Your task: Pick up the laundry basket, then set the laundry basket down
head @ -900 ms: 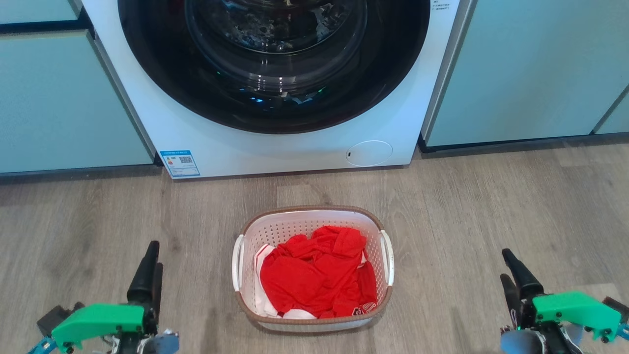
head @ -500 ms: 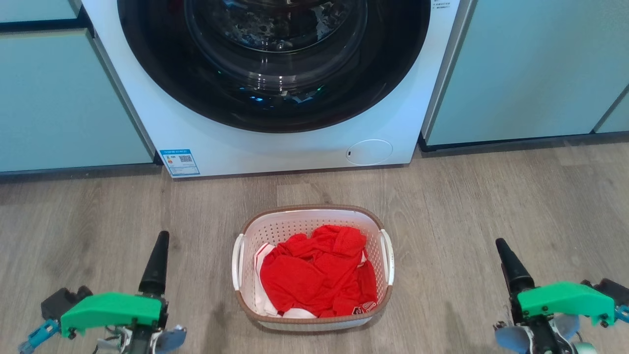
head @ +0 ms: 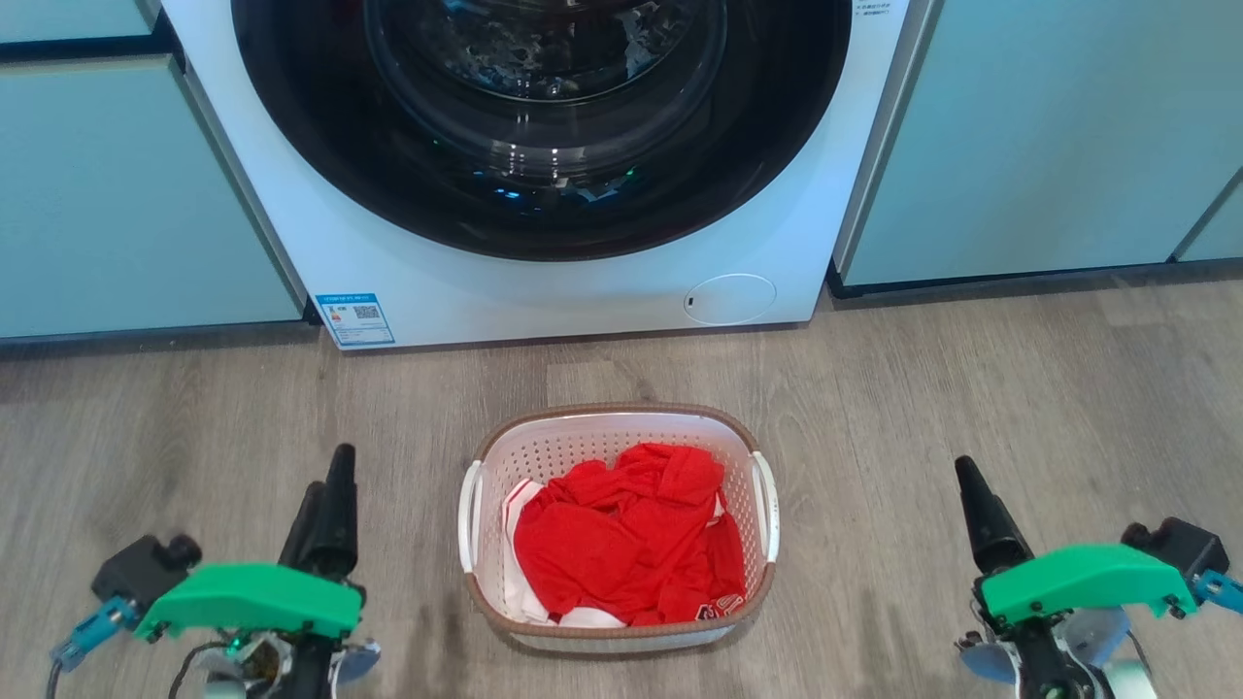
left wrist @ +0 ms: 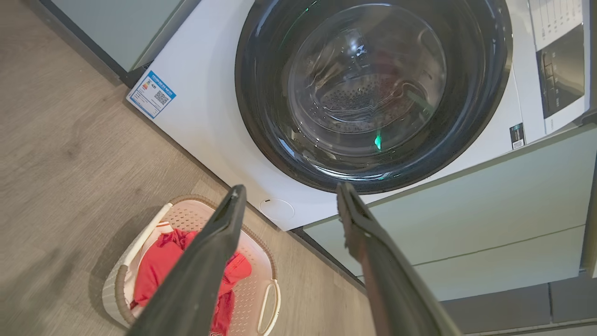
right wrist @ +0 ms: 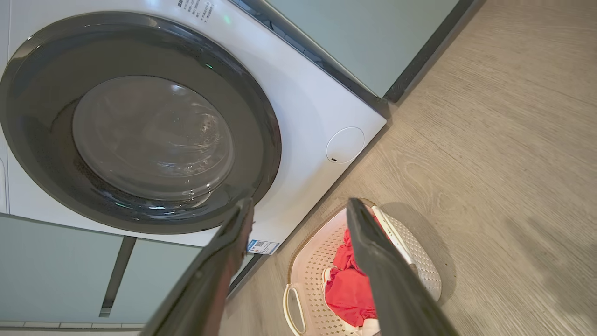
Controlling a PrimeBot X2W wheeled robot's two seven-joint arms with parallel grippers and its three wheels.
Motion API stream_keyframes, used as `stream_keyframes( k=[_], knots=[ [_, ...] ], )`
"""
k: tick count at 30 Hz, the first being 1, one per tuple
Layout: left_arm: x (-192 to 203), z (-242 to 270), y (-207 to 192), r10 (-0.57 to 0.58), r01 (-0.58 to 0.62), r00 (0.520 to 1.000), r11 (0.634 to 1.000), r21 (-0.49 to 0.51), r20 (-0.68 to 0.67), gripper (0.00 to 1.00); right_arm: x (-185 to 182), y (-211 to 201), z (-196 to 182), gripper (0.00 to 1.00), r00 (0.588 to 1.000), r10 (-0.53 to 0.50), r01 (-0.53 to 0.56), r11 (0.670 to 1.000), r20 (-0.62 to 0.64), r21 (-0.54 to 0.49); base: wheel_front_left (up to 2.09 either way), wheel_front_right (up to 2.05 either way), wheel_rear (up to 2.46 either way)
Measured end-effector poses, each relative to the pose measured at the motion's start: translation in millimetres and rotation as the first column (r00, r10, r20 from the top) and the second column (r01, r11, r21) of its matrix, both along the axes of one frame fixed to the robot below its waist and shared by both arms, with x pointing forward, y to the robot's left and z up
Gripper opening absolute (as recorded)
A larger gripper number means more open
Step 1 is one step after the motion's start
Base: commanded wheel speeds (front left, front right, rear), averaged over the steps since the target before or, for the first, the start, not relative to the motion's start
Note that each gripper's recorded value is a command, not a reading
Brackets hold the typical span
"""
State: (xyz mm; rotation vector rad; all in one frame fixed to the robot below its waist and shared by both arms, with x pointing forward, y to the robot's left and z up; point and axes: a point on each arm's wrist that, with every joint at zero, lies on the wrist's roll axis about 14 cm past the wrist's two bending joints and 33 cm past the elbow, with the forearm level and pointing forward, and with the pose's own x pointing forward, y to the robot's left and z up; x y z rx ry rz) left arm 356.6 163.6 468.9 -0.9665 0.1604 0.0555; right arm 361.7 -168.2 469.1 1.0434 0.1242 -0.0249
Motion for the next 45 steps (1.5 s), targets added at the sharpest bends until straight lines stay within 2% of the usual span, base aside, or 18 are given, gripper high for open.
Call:
stream_keyframes(
  k=[11, 23, 45],
  knots=[
    [0, 4, -1, -0.016, 0.015, 1.000, 0.988, 0.153, 0.011, 1.00, 2, 8, 8, 1.00, 0.999, 0.036, -0.031, 0.991, 0.036, -0.127, 0.00, 0.00, 0.00],
    [-4, 6, -7, -0.041, 0.033, 0.999, 0.952, 0.305, 0.021, 1.00, 3, 19, 17, 1.00, 0.994, 0.078, -0.055, 0.963, 0.078, -0.263, 0.00, 0.00, 0.00],
    [-7, 18, -8, -0.065, 0.010, 0.994, 0.842, 0.539, 0.084, 1.00, 4, 35, 37, 1.00, 0.974, 0.161, -0.063, 0.868, 0.160, -0.493, 0.00, 0.00, 0.00]
  ],
)
